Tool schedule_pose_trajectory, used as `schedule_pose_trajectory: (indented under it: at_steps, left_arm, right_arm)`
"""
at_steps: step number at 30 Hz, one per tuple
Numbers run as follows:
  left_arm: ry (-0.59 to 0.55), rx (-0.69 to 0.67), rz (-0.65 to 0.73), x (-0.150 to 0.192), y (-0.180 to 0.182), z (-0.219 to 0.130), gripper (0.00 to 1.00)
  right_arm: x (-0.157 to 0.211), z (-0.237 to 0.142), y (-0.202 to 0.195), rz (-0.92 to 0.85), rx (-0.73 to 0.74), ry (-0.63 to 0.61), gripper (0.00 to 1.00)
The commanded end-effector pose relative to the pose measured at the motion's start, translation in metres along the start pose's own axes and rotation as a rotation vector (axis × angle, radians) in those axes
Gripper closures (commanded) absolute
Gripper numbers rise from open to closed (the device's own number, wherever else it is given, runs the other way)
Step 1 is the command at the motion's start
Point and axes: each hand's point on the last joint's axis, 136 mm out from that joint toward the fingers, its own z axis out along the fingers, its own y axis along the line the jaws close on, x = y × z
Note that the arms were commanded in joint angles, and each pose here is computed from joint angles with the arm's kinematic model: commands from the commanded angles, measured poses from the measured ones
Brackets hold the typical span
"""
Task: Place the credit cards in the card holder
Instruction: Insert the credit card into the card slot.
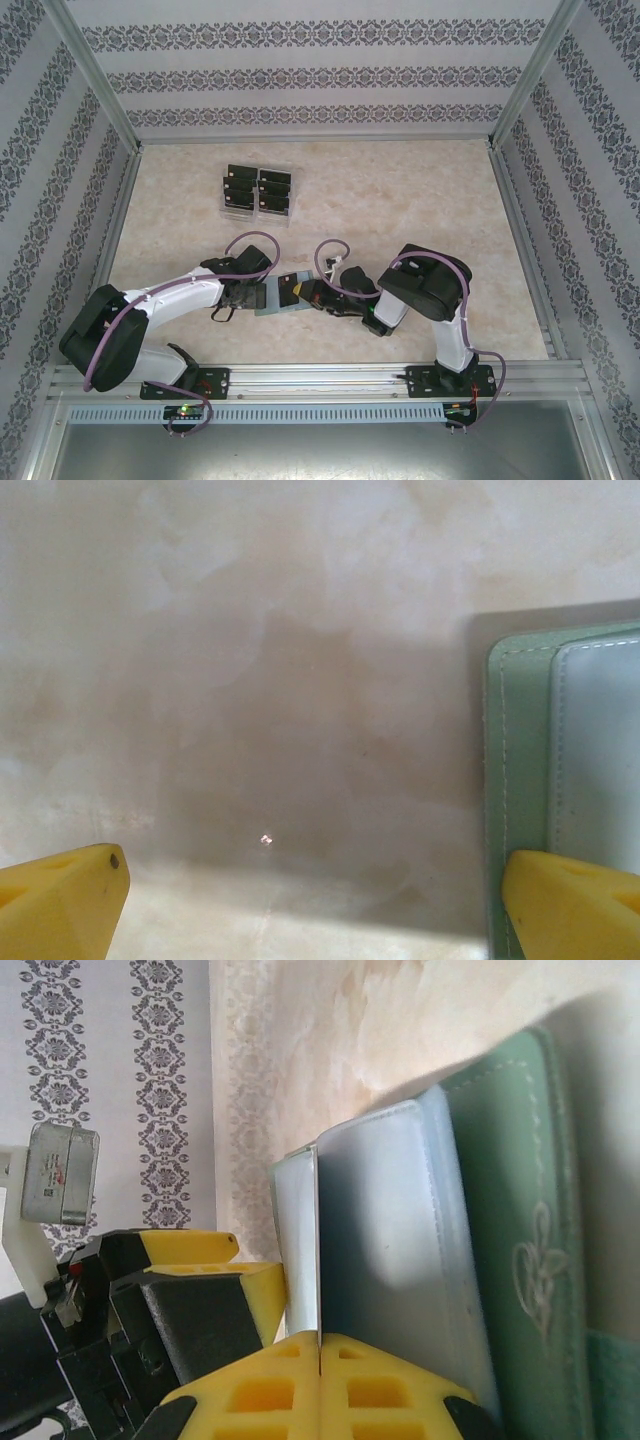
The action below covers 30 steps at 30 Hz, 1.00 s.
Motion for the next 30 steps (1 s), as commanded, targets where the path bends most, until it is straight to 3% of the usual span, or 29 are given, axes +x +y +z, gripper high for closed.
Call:
schedule_pose_trajectory:
  at_steps: [1, 30]
  left_arm:
    - [0.042, -0.027, 0.002, 0.011, 0.007, 0.007, 0.03]
    - [0.041, -0.027, 0.003, 0.011, 0.007, 0.008, 0.03]
  right_arm:
    - [0.014, -0.012, -0.056, 0.069, 0.194, 0.000, 1.00]
    - [0.031, 0.012, -0.044, 0.070, 0.164, 0.090, 1.00]
